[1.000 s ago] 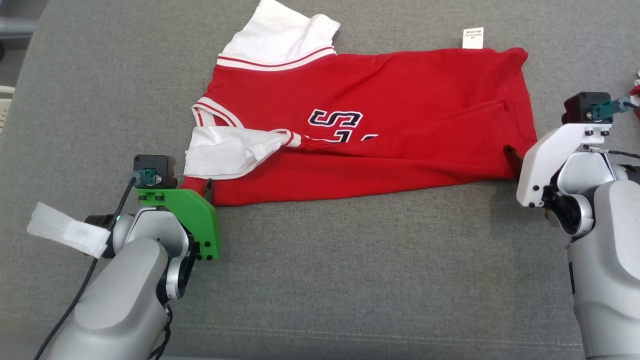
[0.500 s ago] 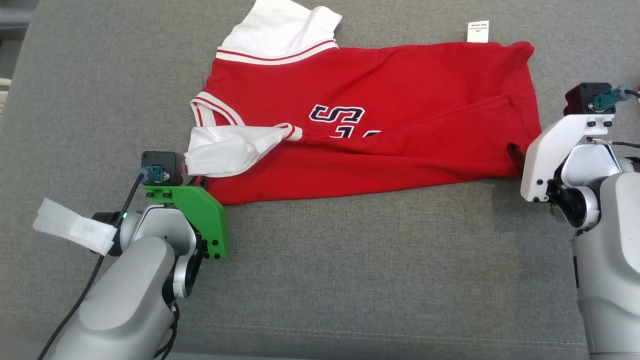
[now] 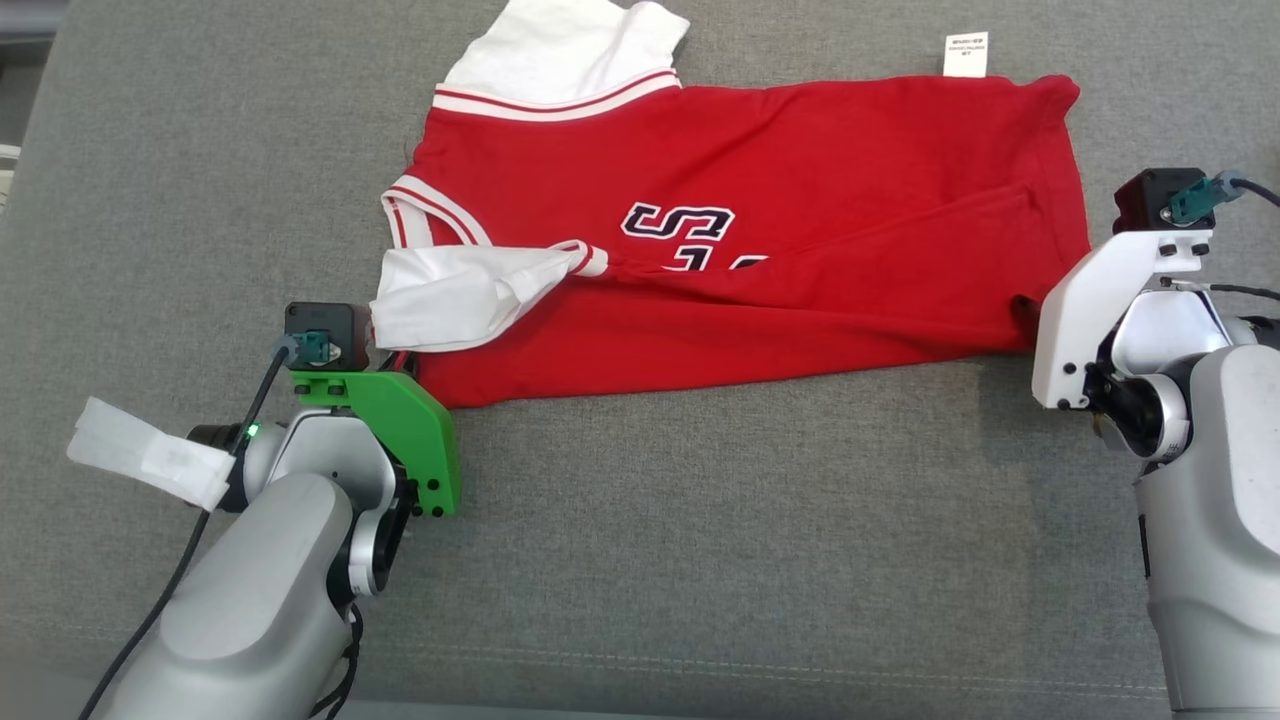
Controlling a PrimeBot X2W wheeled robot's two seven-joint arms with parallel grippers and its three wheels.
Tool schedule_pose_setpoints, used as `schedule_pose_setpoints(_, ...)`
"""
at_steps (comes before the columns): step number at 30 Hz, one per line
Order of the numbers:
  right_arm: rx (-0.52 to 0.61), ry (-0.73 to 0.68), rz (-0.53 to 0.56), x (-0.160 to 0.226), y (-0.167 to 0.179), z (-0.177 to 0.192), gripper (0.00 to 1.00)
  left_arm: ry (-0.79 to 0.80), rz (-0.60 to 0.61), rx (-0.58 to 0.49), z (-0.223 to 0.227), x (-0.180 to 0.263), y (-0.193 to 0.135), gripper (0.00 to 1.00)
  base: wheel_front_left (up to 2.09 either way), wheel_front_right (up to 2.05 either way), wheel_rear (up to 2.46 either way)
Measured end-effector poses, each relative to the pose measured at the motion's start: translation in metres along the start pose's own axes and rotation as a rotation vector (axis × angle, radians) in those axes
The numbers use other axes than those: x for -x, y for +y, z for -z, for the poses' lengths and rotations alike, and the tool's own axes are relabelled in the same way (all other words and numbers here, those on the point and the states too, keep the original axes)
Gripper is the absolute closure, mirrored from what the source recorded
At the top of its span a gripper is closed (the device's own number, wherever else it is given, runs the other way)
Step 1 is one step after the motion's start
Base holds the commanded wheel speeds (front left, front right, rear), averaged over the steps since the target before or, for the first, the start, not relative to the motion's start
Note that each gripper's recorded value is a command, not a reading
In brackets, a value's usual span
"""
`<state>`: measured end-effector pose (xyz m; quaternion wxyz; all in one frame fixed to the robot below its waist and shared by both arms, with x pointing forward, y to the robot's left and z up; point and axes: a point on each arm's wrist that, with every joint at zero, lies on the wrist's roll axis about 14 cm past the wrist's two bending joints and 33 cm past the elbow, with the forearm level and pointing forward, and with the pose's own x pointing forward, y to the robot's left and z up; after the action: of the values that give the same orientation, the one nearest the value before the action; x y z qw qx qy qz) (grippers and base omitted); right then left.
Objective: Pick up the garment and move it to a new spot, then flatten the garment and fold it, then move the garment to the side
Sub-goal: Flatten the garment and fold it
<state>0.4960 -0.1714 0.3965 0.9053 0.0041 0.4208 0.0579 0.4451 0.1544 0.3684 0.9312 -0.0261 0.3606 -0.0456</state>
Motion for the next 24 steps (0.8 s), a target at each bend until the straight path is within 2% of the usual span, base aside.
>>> schedule_pose_setpoints(1,-0.001,0.002,-0.001,0.0,0.0,0.001,0.29,0.001,0.0,0.001,0.0,0.0,0.0,1.0,0.0,0.0,0.0)
schedule_pose_setpoints(2,-0.001,0.003,-0.001,-0.001,0.001,0.001,0.42,0.002,0.001,0.001,0.001,0.0,0.0,1.0,0.0,0.0,0.0)
schedule_pose_setpoints(3,-0.001,0.003,0.0,-0.001,0.0,0.001,0.51,0.003,0.001,0.001,0.001,-0.001,0.0,1.0,0.0,0.0,0.0)
schedule_pose_setpoints(7,-0.006,0.003,0.0,-0.001,0.0,0.002,0.68,0.003,0.003,0.004,0.001,-0.002,-0.001,1.0,0.0,0.0,0.0)
schedule_pose_setpoints(10,-0.015,-0.001,0.005,-0.001,-0.002,0.002,1.0,0.004,0.004,0.005,0.002,-0.002,-0.001,1.0,0.0,0.0,0.0)
schedule_pose_setpoints(19,-0.043,-0.011,0.01,0.005,-0.006,0.006,1.0,-0.01,0.001,0.015,-0.001,0.001,-0.001,1.0,0.0,0.0,0.0)
schedule_pose_setpoints(20,-0.046,-0.012,0.009,0.006,-0.006,0.006,0.55,-0.01,0.001,0.014,-0.001,0.001,0.0,1.0,0.0,0.0,0.0)
schedule_pose_setpoints(21,-0.047,-0.017,0.011,0.007,-0.007,0.005,0.0,-0.01,0.0,0.014,-0.002,0.002,0.0,1.0,0.0,0.0,0.0)
schedule_pose_setpoints(24,-0.054,-0.027,0.019,0.007,-0.011,0.005,0.0,-0.009,0.003,0.014,-0.001,0.001,-0.001,1.0,0.0,0.0,0.0)
